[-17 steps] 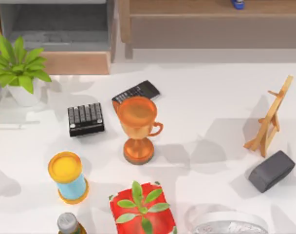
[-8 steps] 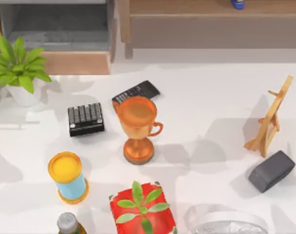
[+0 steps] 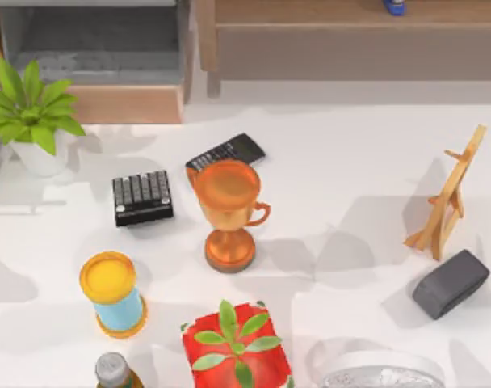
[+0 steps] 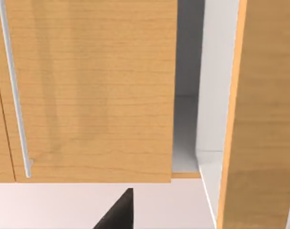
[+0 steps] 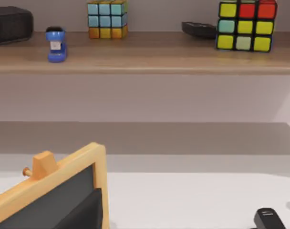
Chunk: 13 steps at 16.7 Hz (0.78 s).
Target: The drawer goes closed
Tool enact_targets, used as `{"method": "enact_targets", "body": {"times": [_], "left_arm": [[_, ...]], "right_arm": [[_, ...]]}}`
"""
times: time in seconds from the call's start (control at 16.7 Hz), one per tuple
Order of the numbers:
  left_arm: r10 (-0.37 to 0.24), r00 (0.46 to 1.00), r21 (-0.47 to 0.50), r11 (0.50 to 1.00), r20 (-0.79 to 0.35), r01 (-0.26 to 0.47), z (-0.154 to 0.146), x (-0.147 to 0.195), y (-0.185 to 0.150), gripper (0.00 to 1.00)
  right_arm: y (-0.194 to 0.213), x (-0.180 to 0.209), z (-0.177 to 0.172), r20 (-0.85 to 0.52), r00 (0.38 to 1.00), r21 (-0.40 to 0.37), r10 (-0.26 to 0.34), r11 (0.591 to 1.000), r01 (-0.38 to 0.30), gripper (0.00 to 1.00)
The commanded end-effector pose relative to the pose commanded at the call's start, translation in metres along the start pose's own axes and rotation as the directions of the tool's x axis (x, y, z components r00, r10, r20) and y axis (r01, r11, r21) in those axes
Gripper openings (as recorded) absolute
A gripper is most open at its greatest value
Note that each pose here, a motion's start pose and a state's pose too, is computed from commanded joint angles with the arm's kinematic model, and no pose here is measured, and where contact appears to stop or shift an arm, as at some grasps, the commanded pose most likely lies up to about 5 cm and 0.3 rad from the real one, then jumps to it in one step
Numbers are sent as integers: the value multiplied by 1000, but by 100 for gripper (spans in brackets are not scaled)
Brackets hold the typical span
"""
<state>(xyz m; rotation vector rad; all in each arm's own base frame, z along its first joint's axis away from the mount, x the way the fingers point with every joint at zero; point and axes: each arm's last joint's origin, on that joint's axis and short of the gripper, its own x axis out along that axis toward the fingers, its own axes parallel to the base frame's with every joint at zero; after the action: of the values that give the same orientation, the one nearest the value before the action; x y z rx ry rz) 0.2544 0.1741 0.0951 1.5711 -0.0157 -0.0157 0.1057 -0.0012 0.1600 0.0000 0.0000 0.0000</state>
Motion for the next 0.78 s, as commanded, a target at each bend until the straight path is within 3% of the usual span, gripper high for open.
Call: {"method": "enact_targets", "body": {"times": [0.48, 0.78], "left_arm": [[0, 1000, 0, 1000, 0, 0, 0, 0, 0, 2], [0, 1000, 0, 1000, 0, 0, 0, 0, 0, 0]], "right_arm": [[0, 0, 0, 0, 1000, 0, 0, 1000, 0, 100], [0, 0, 0, 0, 1000, 0, 0, 1000, 0, 100]]}}
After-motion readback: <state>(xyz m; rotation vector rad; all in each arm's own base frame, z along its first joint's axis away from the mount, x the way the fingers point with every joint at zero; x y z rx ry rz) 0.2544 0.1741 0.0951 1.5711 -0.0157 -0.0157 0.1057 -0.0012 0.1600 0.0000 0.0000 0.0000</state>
